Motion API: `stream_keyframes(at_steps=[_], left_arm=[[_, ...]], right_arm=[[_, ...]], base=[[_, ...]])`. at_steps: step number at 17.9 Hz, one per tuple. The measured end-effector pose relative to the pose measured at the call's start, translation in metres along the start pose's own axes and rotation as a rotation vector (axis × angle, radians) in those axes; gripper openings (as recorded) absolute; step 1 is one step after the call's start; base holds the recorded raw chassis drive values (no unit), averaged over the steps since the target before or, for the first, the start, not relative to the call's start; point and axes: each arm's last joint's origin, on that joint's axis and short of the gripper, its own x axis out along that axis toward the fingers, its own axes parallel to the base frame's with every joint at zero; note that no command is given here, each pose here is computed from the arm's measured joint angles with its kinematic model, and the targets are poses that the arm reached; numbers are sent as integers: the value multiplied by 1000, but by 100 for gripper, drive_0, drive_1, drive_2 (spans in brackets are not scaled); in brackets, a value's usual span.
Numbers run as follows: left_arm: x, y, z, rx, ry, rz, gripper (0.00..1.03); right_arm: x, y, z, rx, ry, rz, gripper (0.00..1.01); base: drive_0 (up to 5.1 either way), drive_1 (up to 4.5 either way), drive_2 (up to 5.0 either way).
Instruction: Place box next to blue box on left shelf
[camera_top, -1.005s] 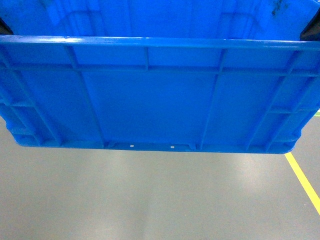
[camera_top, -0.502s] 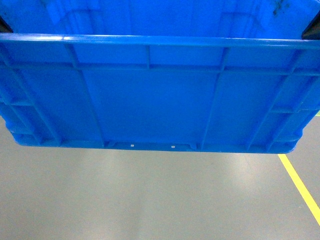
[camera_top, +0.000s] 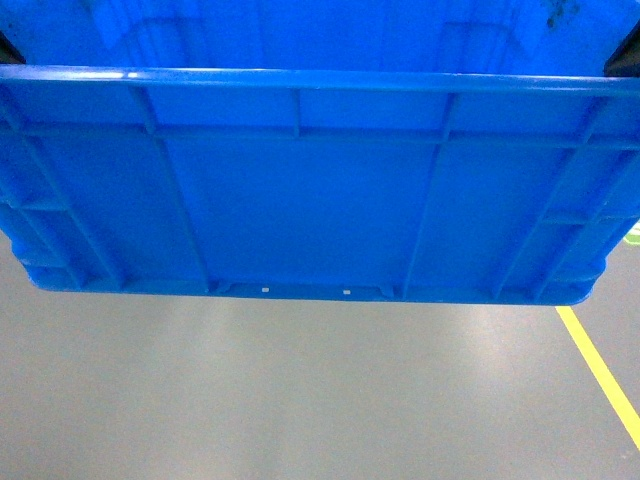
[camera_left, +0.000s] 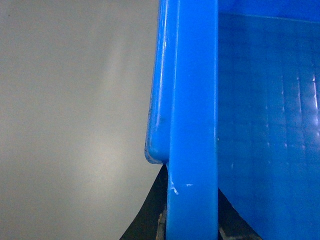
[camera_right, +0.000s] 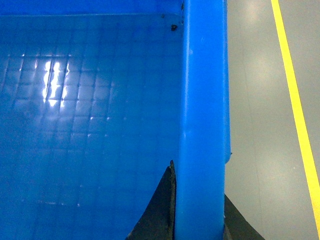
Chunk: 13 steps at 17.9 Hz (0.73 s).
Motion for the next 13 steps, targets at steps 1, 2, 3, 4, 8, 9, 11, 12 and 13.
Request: stream_keyframes(at_steps=[1, 2, 3, 4, 8, 9, 11, 12, 13], left_arm=[[0, 0, 0, 0, 0, 0, 6], [0, 0, 0, 0, 0, 0, 6], [0, 0, 0, 0, 0, 1, 6], [0, 0, 0, 1, 1, 0, 6], [0, 0, 0, 1, 0, 1, 6], [0, 0, 0, 0, 0, 0, 6], [0, 0, 0, 1, 1, 0, 6], [0, 0, 0, 1, 4, 1, 6], [0, 0, 0, 0, 0, 0, 6]], right_arm=[[0, 0, 0, 0, 1, 0, 8], [0, 0, 0, 0, -1, 0, 8], [0, 0, 0, 0, -3, 2, 8], [0, 0, 0, 0, 3, 1, 8], [0, 0, 0, 0, 1, 2, 8], [0, 0, 0, -1, -1, 2, 8], [0, 0, 0, 0, 1, 2, 8], [0, 0, 0, -1, 1, 2, 8], [0, 0, 0, 0, 1, 2, 8]], base=[[-1, 412, -415], [-1, 412, -415], [-1, 412, -415], [-1, 412, -415], [-2, 412, -416], [-3, 411, -416], [-3, 411, -416], [-3, 411, -416], [-3, 411, -416]])
